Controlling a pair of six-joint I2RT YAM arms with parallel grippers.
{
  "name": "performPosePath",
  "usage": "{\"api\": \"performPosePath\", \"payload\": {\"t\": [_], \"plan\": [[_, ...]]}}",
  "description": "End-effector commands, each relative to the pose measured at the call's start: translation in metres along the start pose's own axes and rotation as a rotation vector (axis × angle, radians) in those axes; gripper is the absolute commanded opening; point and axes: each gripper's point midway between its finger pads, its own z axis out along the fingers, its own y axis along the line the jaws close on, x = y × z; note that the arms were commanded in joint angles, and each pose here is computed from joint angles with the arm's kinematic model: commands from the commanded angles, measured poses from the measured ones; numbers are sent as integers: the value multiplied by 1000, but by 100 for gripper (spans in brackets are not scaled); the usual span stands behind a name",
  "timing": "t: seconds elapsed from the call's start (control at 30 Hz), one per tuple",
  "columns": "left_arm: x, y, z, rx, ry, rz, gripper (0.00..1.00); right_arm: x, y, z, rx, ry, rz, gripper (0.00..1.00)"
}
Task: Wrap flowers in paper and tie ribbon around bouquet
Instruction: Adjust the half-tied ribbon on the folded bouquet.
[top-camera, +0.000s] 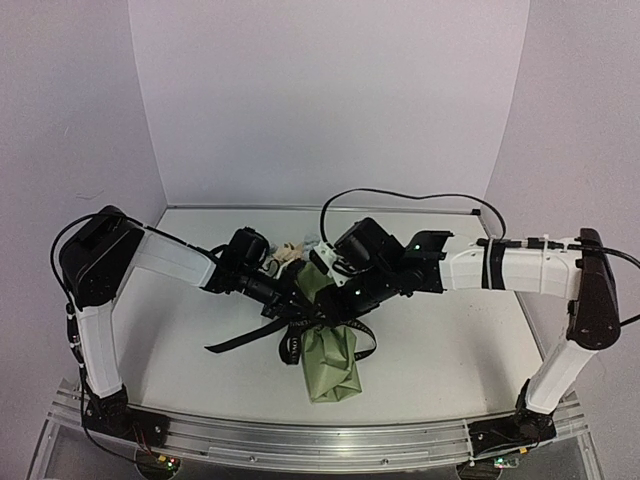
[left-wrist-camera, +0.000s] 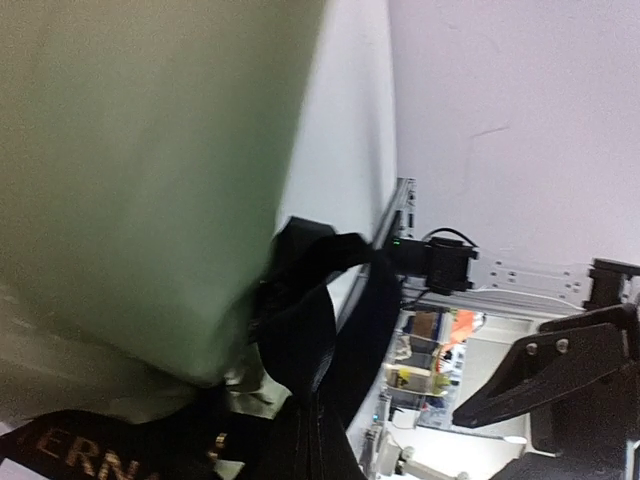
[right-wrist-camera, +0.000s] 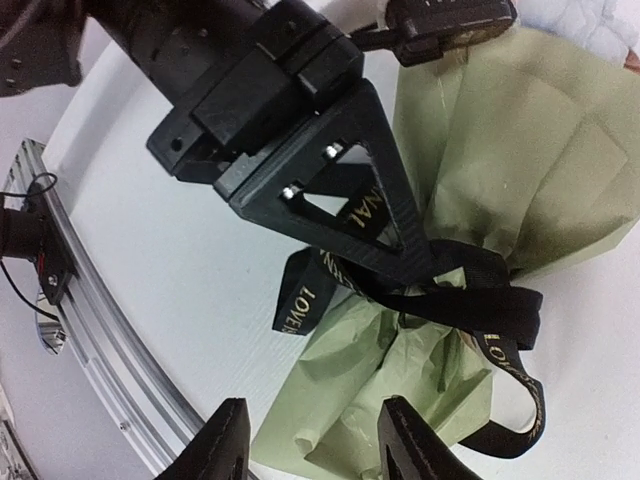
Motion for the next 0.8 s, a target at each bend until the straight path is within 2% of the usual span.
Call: {"api": "performPosePath", "payload": {"t": [0.0, 0.17, 0.37, 0.6, 0.77], "plan": [[8, 26, -1, -240, -27, 109, 0, 15, -5, 4, 59, 68, -8, 46], [-7, 36, -12, -361, -146, 160, 0, 19, -23, -2, 153, 52, 22, 48], [-21, 4, -25, -322, -234, 249, 0, 18, -32, -5, 215, 63, -8, 49], [6, -8, -21, -203, -121, 258, 0, 23, -42, 15, 265, 130, -68, 53], [21, -8, -20, -152, -78, 246, 0, 39, -73, 33, 388, 120, -83, 58]]}}
